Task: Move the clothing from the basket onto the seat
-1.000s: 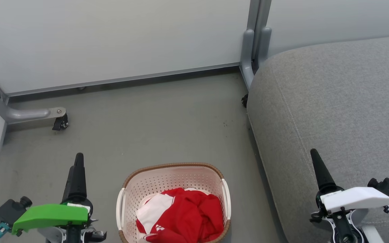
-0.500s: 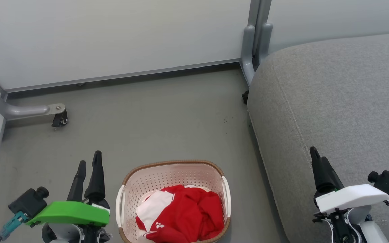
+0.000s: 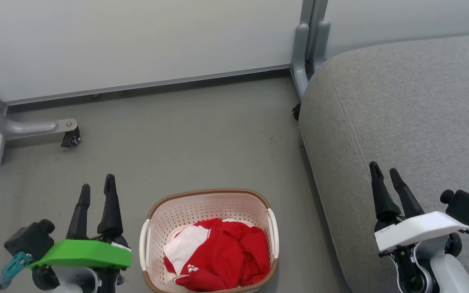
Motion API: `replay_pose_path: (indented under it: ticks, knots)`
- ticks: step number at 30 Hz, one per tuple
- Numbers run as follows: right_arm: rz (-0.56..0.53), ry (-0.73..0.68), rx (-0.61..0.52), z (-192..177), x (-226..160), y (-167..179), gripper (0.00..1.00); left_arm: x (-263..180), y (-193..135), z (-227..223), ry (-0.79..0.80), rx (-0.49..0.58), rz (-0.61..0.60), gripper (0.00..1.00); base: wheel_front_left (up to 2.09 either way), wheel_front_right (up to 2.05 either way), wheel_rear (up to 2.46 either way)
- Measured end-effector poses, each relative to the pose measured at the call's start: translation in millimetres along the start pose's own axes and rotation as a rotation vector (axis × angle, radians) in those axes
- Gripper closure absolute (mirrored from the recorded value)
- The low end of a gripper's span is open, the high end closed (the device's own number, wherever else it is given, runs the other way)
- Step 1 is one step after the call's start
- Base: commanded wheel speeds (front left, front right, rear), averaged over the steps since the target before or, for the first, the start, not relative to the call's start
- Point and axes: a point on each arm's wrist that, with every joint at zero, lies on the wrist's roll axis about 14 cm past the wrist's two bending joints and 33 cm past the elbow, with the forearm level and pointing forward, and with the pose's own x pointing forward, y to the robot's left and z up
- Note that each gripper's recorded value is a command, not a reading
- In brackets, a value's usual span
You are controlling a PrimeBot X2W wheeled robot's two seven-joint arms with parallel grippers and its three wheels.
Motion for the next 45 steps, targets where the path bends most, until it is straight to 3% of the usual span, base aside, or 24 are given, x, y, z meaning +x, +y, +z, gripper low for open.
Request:
replay_pose_path:
  ticks: [20,45]
  knots:
    - [0.066,-0.031,-0.264,2,-12,19,0.0,-11,-23,4,-0.044,0.207,-0.043,0.0,0.0,0.0,0.0]
    - [0.136,-0.054,-0.452,-3,-15,37,0.0,-18,-40,5,-0.088,0.423,-0.113,0.0,0.0,0.0,0.0]
